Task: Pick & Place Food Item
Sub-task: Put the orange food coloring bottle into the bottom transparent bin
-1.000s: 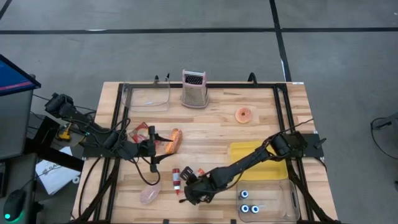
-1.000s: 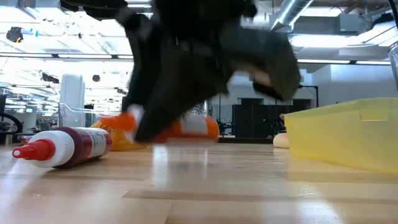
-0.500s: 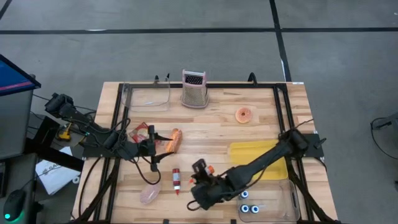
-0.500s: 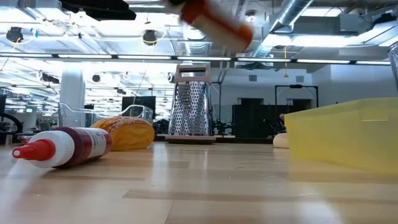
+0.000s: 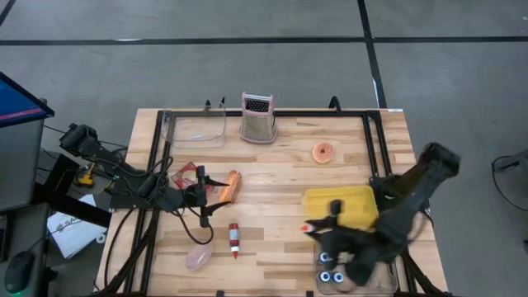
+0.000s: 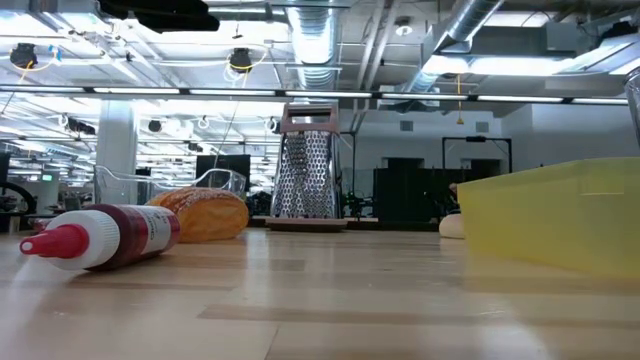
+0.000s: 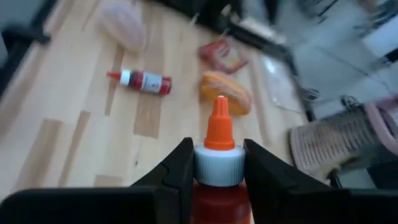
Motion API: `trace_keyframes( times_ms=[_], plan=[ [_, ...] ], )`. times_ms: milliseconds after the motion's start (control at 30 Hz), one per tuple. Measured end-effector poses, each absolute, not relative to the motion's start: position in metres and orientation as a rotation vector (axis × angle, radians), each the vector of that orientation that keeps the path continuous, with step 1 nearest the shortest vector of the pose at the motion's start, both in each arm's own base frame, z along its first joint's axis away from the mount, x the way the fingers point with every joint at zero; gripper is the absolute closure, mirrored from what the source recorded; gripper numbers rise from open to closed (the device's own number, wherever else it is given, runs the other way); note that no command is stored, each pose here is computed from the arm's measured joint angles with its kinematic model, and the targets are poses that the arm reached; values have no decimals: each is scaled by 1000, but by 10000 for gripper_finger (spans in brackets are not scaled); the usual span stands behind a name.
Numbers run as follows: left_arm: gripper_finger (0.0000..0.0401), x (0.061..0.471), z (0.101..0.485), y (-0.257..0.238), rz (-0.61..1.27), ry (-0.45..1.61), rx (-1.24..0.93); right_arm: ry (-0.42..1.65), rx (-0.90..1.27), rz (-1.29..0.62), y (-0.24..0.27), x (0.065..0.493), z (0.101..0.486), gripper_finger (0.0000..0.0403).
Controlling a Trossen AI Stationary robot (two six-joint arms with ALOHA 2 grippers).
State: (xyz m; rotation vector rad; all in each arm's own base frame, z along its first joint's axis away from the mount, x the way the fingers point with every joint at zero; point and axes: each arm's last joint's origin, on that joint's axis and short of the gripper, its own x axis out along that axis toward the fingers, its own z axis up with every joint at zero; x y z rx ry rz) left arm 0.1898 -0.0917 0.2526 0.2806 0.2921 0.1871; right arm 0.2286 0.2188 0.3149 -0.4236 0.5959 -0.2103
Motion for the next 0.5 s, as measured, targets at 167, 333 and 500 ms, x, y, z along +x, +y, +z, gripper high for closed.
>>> trace_keyframes(
  times_ms=[167,333,500],
  plan=[
    [165,190,254,-92,187,276,269,380,-273,-274,210,158,311,305],
    [165,191,256,-92,187,262,257,264,-134,-229,204,112,293,305],
    [165,191,257,-93,185,247,243,245,-48,-155,206,87,274,306]
  ],
)
